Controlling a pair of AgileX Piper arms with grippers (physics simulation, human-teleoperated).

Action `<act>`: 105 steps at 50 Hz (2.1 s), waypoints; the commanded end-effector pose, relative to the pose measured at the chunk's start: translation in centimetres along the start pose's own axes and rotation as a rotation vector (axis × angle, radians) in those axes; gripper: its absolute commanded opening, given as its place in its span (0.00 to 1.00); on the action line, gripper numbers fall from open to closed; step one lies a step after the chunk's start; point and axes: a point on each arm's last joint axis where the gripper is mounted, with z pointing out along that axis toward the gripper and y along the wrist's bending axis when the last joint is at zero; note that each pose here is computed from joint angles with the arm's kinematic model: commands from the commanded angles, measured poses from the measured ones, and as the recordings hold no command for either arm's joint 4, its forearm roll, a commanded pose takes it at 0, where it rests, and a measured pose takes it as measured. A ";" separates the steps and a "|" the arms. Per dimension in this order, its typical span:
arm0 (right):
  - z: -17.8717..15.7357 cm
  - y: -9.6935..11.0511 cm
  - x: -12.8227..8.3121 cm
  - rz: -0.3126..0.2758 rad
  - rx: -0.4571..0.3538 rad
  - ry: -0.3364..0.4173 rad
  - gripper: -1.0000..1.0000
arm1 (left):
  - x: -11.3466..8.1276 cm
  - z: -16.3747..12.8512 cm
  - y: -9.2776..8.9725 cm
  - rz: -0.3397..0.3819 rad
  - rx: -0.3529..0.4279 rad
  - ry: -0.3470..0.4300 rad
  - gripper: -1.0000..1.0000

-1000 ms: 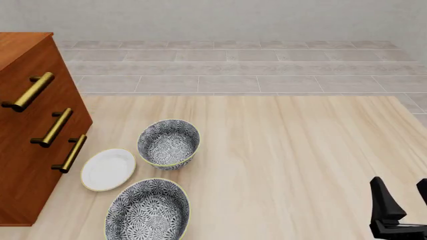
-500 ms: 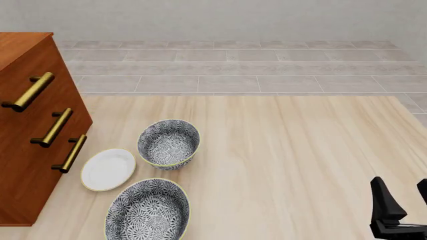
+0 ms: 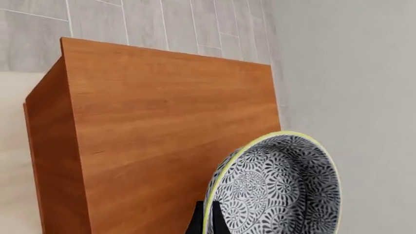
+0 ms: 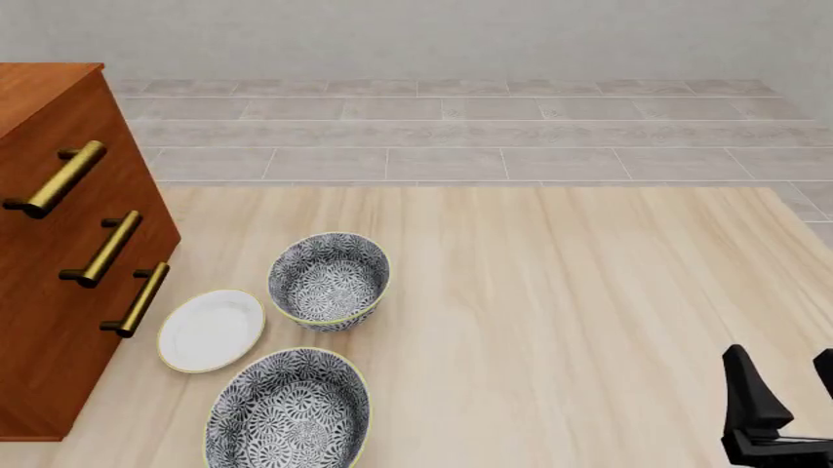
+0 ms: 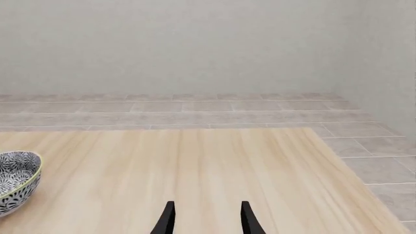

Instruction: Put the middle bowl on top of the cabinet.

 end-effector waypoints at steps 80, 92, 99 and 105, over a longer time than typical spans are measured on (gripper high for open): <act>0.3 -0.1 -0.1 -0.002 0.010 0.002 1.00 | -0.8 -5.2 -1.7 0.009 0.166 -0.089 1.00; 0.2 -0.1 -0.1 -0.002 0.015 -0.001 1.00 | -0.1 -7.4 -2.0 0.027 0.240 -0.101 1.00; 0.1 -0.1 0.0 -0.002 0.016 -0.001 1.00 | 0.0 -8.3 -1.9 0.037 0.268 -0.114 1.00; 0.1 -0.1 0.0 -0.003 0.018 -0.002 1.00 | 0.4 -9.5 -1.9 0.051 0.307 -0.118 1.00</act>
